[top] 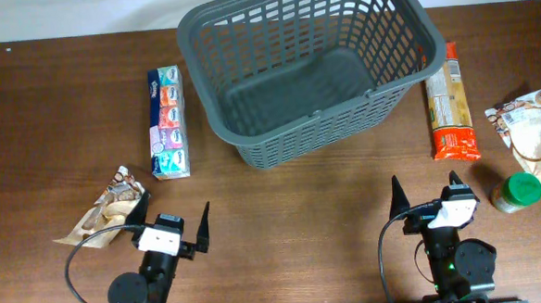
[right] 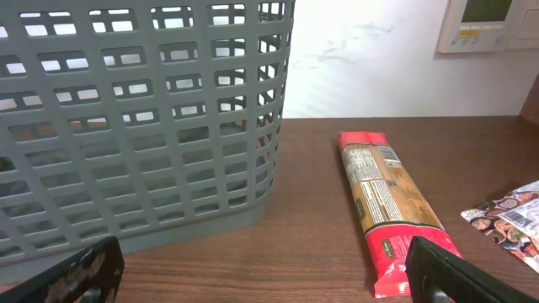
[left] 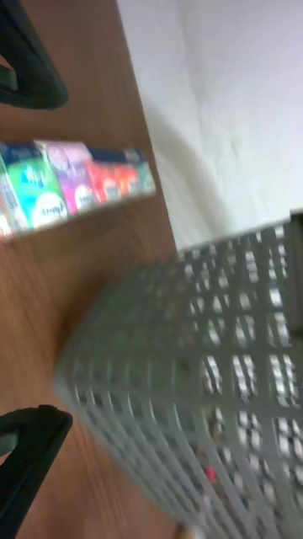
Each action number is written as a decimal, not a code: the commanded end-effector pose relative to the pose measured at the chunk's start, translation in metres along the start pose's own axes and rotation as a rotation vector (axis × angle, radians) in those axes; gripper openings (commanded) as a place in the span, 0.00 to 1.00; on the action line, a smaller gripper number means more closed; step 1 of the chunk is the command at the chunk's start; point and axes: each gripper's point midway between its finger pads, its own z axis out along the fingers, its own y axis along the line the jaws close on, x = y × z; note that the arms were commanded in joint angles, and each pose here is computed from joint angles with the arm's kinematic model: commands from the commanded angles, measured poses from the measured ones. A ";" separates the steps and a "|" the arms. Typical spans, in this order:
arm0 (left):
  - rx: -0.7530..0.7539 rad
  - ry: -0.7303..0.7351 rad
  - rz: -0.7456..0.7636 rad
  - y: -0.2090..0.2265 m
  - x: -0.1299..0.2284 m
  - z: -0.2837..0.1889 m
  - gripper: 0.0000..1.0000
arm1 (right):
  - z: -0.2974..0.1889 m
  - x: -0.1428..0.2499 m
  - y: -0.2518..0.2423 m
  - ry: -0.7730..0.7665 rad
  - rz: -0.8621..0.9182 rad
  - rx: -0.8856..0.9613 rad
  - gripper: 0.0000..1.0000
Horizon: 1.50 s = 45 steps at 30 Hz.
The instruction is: Pack container
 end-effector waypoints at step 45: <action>0.565 -0.384 -0.300 -0.085 -0.309 -0.158 0.99 | -0.140 -0.232 0.171 0.275 0.407 -1.253 0.99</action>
